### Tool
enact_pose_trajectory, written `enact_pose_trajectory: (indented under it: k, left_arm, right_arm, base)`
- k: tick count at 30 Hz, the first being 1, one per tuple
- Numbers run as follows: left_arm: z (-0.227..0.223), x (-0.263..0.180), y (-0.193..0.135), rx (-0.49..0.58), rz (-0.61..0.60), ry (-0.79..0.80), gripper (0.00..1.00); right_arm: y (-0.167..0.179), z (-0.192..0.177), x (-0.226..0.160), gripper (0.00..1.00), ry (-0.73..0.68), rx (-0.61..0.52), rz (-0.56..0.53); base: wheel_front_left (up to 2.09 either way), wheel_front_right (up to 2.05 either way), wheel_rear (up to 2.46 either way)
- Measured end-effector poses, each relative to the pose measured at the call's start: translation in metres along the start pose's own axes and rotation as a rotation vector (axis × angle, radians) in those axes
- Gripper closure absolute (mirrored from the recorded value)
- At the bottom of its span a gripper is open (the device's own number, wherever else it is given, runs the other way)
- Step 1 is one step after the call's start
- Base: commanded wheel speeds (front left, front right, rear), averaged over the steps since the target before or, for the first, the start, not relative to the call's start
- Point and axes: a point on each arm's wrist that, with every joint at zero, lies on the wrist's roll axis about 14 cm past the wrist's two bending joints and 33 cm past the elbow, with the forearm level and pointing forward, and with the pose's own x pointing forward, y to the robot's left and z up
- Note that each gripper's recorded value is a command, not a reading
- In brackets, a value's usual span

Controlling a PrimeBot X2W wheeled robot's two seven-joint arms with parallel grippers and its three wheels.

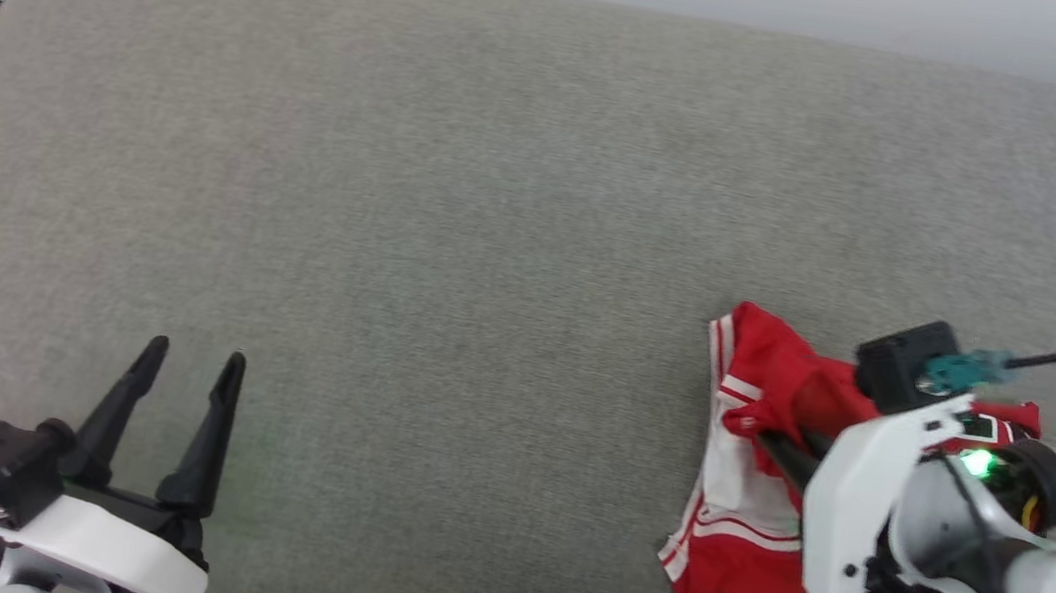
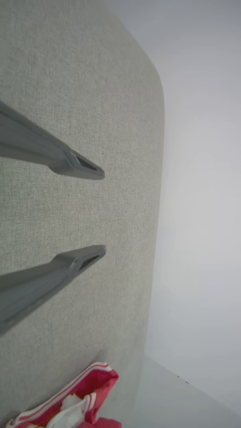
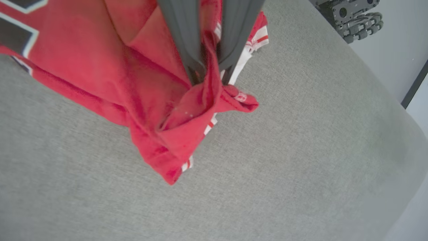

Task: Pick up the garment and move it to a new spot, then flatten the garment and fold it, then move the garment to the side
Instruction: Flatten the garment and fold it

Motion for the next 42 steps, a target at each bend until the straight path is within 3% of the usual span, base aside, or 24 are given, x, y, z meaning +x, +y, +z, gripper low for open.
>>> enact_pose_trajectory:
  k: [13, 14, 15, 16, 17, 29, 42]
  left_arm:
    - [-0.002, -0.012, 0.011, -0.003, 0.047, 0.008, 0.00]
    - [-0.001, -0.012, 0.012, -0.003, 0.047, 0.007, 0.00]
    - [-0.001, -0.011, 0.011, -0.003, 0.047, 0.005, 0.00]
    - [0.000, -0.011, 0.011, -0.004, 0.046, 0.002, 0.00]
    - [0.000, -0.010, 0.010, -0.006, 0.044, -0.001, 0.00]
    - [0.007, -0.003, -0.010, -0.021, -0.021, -0.035, 0.00]
    - [-0.003, 0.004, -0.029, -0.059, -0.056, -0.015, 0.00]
  right_arm:
    - [0.017, -0.021, 0.041, 1.00, 0.064, -0.053, 0.056]
    - [0.017, -0.021, 0.041, 0.96, 0.058, -0.050, 0.056]
    - [0.019, -0.020, 0.041, 0.67, 0.053, -0.056, 0.060]
    - [0.021, -0.019, 0.040, 0.51, 0.046, -0.062, 0.067]
    - [0.020, -0.016, 0.038, 0.00, 0.030, -0.057, 0.066]
    - [-0.018, 0.035, -0.016, 0.00, -0.280, -0.017, -0.044]
    - [-0.096, 0.017, -0.068, 0.00, -0.608, 0.077, -0.276]
  base:
    - [0.00, 0.00, 0.00]
    - [0.00, 0.00, 0.00]
    - [0.00, 0.00, 0.00]
    - [0.00, 0.00, 0.00]
    - [0.00, 0.00, 0.00]
    - [0.00, 0.00, 0.00]
    - [0.00, 0.00, 0.00]
